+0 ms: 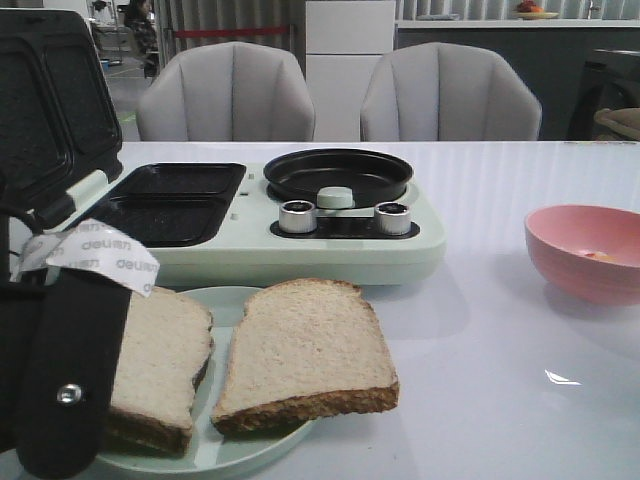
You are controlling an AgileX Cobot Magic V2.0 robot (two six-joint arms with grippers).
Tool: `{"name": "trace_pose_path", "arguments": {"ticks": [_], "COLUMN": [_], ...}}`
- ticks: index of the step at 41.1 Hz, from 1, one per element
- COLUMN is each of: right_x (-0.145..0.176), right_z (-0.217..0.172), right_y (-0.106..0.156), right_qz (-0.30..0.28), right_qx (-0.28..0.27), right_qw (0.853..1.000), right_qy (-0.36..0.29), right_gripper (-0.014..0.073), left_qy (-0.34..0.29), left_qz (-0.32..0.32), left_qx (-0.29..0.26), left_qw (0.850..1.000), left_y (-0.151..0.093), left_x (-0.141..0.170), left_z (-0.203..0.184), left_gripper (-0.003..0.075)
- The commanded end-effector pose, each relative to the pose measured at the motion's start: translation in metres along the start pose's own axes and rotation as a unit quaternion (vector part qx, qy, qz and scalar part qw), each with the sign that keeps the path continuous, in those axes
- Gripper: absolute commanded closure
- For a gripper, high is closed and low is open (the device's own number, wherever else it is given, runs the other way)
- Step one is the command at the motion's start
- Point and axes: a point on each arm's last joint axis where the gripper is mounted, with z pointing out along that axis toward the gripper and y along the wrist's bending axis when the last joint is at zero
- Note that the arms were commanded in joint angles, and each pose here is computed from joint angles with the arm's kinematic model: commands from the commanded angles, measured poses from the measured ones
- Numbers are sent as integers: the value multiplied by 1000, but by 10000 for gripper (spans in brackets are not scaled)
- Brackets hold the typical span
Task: Make breakfast with bread and shrimp
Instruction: 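Grasp the bread slice nearest the left gripper and lift it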
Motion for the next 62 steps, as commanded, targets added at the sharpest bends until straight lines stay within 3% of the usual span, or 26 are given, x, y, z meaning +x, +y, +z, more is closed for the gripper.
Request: {"name": "trace_pose_path", "arguments": {"ticks": [1,8,23,39,49,62], "right_x": [-15,-15,-15,-15,-15,-15], "right_z": [-7,-7,-7,-7,-7,-7], "right_y": [-1,-1,-1,-1,-1,-1], "right_qz": [-9,-9,-9,-9,-9,-9], "right_qx": [5,5,5,5,5,5], "right_qw": [999,999,999,999,999,999], "right_qy": [-53,-53,-53,-53,-53,-53], "right_gripper": [8,8,8,8,8,8], "left_qy": [-4,-2,-7,-80,-111,-80], "left_qz": [-11,-18,-65,-72,-85,-119], "left_qx": [-27,-33,-120,-280,-266,-221], "left_qw": [1000,999,991,954,954,965], "left_y": [11,14,49,90,116,169], "left_x": [-3,-4,8,30,21,25], "left_z": [-4,-6,-36,-85,-79,-24], "left_gripper": [517,587,588,588,588,588]}}
